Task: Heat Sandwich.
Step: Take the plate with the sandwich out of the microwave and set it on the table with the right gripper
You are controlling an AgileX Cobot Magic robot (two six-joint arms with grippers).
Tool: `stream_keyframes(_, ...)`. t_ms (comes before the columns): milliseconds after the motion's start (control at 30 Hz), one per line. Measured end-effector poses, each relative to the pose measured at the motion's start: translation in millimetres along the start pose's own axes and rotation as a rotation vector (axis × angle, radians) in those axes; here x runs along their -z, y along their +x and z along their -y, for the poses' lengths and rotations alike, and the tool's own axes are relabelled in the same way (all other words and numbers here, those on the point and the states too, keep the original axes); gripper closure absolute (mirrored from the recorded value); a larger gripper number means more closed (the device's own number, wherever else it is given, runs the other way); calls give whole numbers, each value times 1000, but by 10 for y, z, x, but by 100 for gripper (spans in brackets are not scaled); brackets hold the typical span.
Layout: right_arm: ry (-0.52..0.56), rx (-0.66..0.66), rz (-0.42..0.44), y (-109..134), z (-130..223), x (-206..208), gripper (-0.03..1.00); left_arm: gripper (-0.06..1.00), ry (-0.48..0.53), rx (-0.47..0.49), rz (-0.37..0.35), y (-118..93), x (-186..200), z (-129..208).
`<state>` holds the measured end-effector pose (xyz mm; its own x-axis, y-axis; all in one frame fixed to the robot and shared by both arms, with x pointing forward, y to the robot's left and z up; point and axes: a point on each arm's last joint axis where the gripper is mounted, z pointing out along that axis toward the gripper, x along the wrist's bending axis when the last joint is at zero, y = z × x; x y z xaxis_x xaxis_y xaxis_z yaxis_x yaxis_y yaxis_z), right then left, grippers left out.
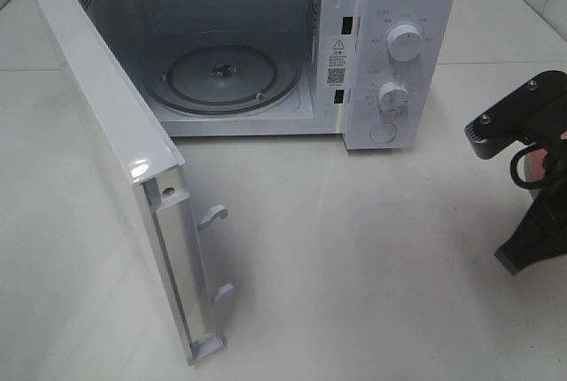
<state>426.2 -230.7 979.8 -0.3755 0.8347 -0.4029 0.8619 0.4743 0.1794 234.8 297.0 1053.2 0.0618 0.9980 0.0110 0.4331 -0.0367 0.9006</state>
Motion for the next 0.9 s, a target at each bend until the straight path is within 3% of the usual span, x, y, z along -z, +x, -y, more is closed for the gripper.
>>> stream_keyframes(600,23,-129,-7,-296,-119,-469,93,-5,0,0,0,0,0,0)
stream_keyframes(900,38,-185,-41,-308,-162,-728,93,-5,0,0,0,0,0,0)
